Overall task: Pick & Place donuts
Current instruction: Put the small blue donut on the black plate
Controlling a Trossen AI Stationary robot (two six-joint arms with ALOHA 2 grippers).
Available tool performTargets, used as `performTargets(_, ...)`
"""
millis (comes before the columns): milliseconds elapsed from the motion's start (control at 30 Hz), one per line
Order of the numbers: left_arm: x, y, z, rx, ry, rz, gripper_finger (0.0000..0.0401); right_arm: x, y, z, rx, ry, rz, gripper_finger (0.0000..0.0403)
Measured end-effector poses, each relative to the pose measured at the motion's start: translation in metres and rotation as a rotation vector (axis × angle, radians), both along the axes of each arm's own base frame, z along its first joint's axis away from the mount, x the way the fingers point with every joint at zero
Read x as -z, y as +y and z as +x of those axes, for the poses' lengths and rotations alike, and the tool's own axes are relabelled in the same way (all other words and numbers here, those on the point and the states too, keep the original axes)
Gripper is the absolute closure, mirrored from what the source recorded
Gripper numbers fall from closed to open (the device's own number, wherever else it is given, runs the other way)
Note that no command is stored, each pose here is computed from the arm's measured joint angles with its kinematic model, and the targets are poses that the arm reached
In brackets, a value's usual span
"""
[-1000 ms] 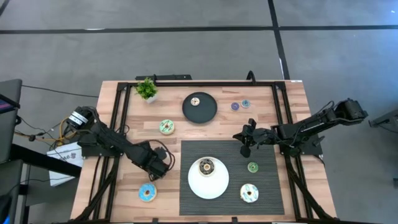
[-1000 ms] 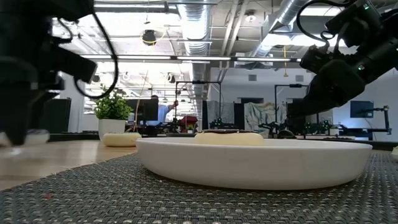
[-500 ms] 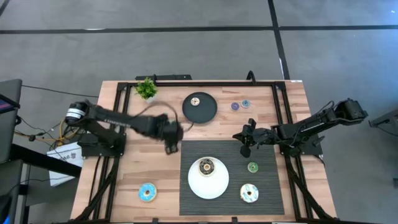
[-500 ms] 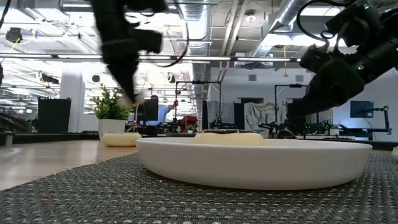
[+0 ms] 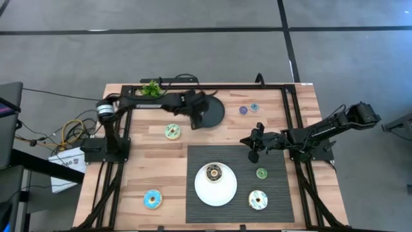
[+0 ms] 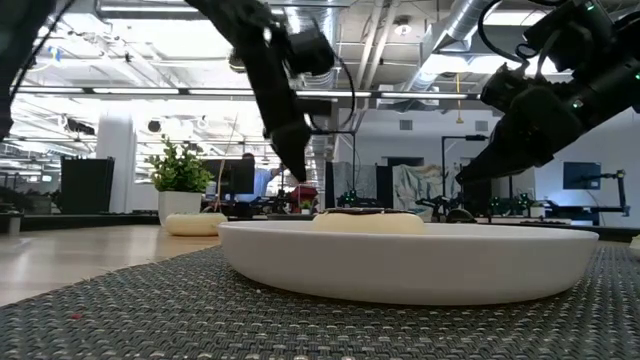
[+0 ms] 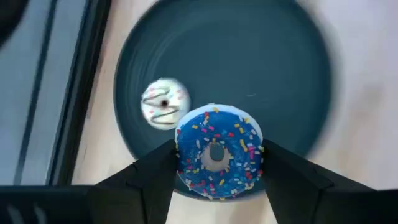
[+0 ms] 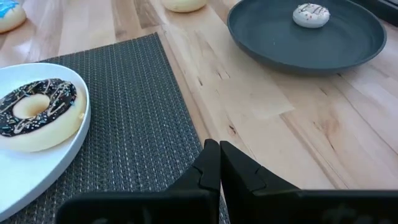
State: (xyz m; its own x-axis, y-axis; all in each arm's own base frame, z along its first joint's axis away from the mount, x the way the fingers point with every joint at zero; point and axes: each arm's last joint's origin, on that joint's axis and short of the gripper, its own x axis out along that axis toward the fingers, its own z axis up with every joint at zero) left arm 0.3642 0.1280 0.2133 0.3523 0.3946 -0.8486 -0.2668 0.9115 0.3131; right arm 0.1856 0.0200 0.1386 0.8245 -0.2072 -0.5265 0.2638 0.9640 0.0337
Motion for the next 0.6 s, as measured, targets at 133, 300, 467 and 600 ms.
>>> performTargets(133, 0.028, 0.030, 0.006, -0.033, 0.036, -0.061, 0.0192, 0.000, 0.000, 0.000, 0.000, 0.001, 0.000, 0.0401)
performTargets(300, 0.051, 0.053, 0.002, -0.102, 0.055, -0.112, 0.0193, 0.000, 0.000, 0.000, 0.000, 0.006, -0.001, 0.0401)
performTargets(467, 0.054, 0.058, 0.001, -0.124, 0.034, -0.155, 0.0193, 0.001, 0.000, 0.000, 0.000, 0.008, -0.001, 0.0401)
performTargets(600, 0.054, 0.057, 0.001, -0.121, 0.027, -0.160, 0.0192, 0.001, 0.000, 0.000, 0.000, 0.008, -0.001, 0.0401)
